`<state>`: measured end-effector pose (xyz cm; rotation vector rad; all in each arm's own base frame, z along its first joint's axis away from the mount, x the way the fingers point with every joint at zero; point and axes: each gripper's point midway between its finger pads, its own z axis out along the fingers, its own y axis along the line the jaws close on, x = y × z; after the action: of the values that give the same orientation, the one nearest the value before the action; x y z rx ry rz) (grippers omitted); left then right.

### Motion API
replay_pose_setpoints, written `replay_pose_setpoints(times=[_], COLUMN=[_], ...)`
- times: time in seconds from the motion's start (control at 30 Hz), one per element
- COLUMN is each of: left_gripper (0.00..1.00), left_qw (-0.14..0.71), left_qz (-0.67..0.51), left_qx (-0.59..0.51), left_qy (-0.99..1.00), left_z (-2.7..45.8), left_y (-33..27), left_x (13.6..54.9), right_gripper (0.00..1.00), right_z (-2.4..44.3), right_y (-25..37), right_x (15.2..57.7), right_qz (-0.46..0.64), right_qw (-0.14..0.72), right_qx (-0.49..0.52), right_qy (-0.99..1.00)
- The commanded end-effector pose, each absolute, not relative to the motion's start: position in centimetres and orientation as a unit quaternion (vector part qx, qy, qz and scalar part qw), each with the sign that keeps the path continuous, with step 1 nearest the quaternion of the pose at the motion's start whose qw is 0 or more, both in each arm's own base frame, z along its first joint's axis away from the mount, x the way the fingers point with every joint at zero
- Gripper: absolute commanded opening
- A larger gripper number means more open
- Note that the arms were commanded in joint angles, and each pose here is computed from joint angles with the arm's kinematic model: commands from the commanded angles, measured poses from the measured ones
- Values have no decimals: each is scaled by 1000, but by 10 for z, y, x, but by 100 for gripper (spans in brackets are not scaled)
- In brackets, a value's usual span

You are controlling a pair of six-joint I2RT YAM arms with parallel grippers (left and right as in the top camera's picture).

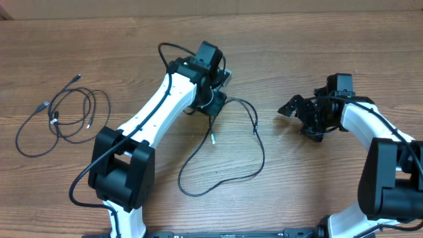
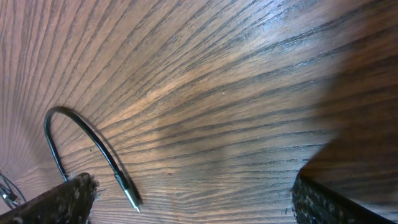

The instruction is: Untangle cables

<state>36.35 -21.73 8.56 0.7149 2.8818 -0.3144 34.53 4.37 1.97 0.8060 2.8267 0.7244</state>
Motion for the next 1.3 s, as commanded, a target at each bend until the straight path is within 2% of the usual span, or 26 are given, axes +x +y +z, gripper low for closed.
replay_pose_setpoints(times=[0.0, 0.2, 0.43, 0.7, 0.83, 0.9, 0.93, 1.1, 1.27], left_gripper=[4, 4, 6, 7, 16, 27, 40, 38, 46], left_qw=[37, -10, -22, -55, -75, -88, -97, -98, -61], left_qz=[-75, -8, 87, 110, 111, 104, 94, 60, -17], left_qx=[216, 159, 102, 78, 53, 44, 45, 51, 125], left_qy=[973, 987, 991, 989, 990, 990, 990, 992, 990], left_z=[74, 56, 38, 38, 40, 40, 41, 48, 59], left_y=[-201, -169, -131, -101, -83, -76, -74, -82, -119], left_x=[346, 325, 314, 305, 302, 300, 297, 302, 321], right_gripper=[100, 100, 100, 100, 100, 100, 100, 100, 100], right_z=[15, 15, 15, 15, 15, 15, 15, 15, 15], right_y=[34, 34, 34, 34, 34, 34, 34, 34, 34], right_x=[346, 346, 346, 346, 346, 346, 346, 346, 346], right_qz=[212, 212, 212, 212, 212, 212, 212, 212, 212], right_qw=[62, 62, 62, 62, 62, 62, 62, 62, 62], right_qx=[271, 271, 271, 271, 271, 271, 271, 271, 271], right_qy=[937, 937, 937, 937, 937, 937, 937, 937, 937])
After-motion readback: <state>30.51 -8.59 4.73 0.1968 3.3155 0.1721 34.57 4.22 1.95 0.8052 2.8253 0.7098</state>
